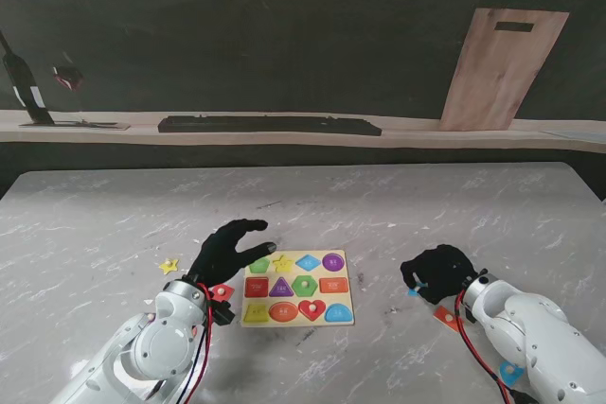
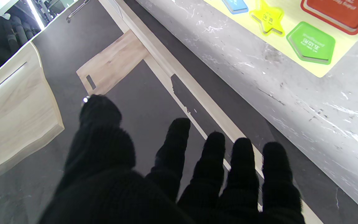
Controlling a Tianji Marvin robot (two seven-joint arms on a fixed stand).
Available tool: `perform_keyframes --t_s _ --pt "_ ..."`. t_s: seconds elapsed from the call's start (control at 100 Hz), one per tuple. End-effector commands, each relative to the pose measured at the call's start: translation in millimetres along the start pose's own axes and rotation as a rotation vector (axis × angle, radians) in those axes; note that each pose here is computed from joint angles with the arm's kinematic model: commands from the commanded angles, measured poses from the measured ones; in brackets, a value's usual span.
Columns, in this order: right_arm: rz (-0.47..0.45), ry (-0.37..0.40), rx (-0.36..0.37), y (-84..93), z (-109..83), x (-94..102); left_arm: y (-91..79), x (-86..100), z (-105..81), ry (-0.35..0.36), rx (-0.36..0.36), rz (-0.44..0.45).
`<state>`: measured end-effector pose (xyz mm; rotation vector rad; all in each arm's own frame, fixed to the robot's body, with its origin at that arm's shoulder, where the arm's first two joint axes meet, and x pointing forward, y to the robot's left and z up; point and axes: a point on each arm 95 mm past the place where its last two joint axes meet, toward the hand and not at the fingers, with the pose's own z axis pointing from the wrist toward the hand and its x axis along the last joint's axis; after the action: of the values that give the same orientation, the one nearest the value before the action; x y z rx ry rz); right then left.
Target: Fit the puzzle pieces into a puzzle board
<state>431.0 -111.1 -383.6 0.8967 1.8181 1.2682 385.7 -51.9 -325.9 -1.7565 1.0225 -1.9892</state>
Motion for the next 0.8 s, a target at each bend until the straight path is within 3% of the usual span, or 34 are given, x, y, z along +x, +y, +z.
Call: perform_keyframes --t_s 0.0,0.4,0.79 --pt "0.003 0.006 0.021 -6.9 0.1 5.2 1.2 1.9 -0.4 0.000 -0.001 -0.007" --pt "0.064 -0.022 0.045 -9.9 -0.8 9.2 1.3 2.0 -0.7 0.000 0.001 -0.005" --pt "0.102 -0.055 -0.047 12.8 2.3 15.1 1.0 2.2 -0.6 0.002 0.002 -0.006"
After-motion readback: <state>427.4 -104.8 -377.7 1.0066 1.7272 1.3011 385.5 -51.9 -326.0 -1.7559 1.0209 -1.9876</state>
